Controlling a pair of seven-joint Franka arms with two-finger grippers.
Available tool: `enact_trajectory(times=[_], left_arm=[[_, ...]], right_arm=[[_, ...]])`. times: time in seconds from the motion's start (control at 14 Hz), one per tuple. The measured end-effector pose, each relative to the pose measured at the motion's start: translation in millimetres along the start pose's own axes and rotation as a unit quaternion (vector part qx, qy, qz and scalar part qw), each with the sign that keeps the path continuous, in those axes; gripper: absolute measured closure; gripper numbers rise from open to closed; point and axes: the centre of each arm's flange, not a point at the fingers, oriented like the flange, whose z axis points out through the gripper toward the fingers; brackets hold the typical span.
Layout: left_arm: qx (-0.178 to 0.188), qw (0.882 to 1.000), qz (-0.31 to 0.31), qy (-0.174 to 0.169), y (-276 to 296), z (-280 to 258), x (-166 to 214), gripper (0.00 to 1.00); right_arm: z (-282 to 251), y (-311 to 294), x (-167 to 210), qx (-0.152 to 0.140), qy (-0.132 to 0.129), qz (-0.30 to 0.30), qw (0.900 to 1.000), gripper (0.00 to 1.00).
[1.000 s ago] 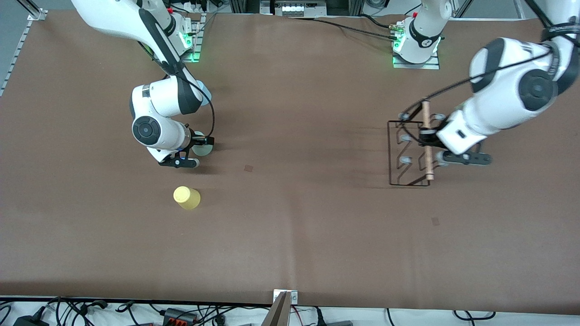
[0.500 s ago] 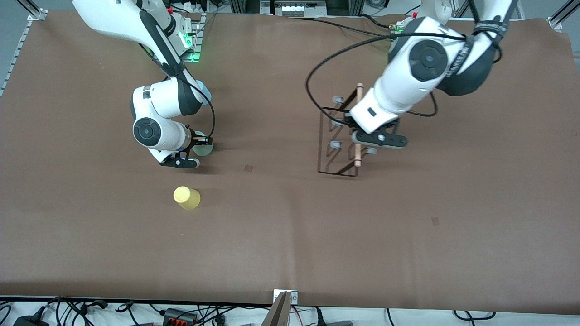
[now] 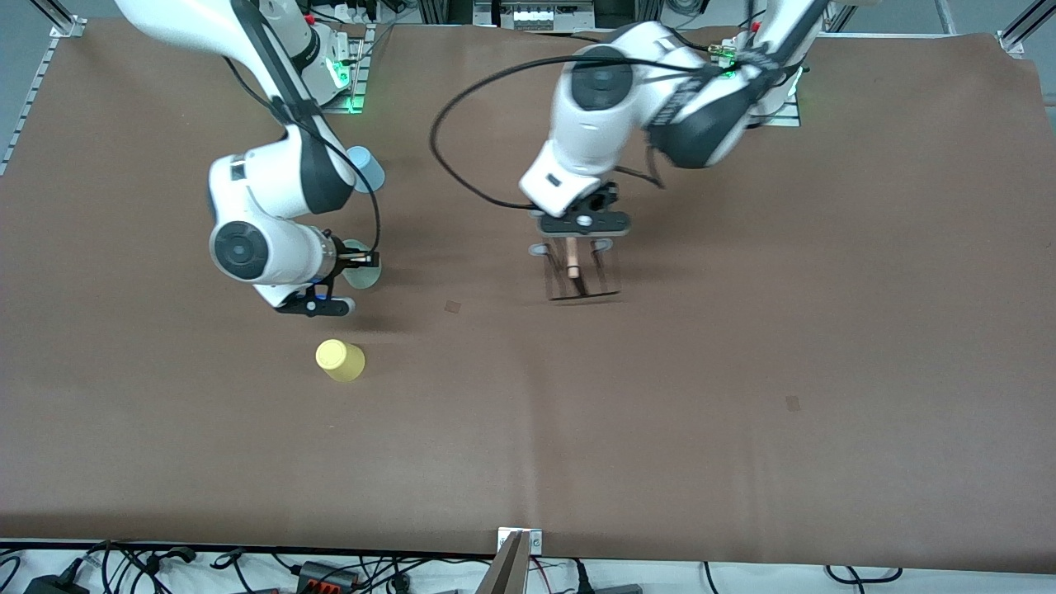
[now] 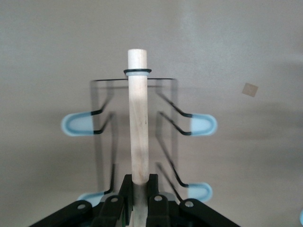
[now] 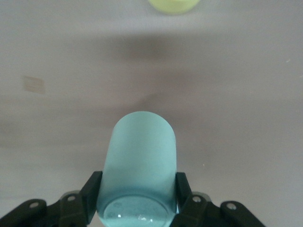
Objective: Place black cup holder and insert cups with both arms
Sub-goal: 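Carry the black holder with the left gripper to mid-table and lower it, then release the holder with the left gripper while the right gripper lifts the cup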
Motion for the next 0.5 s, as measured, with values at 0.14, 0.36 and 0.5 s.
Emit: enact_trajectory(times=[0.14,0.36,0.5], left_arm=[[0.004,1.0,0.001,-0.008,14,21,-3,0.84],[-0.007,1.0,-0.012,-0.011,22,35,3,0.84],[-0.011,1.0,-0.021,-0.012,30,41,-1,0.84]], right_arm=[[-19,8,4,0.005,0.007,0.006,1.0,0.33],[-15,18,10,0.007,0.003,0.015,1.0,0.33],[-13,19,11,0.006,0.001,0.015,1.0,0.33]])
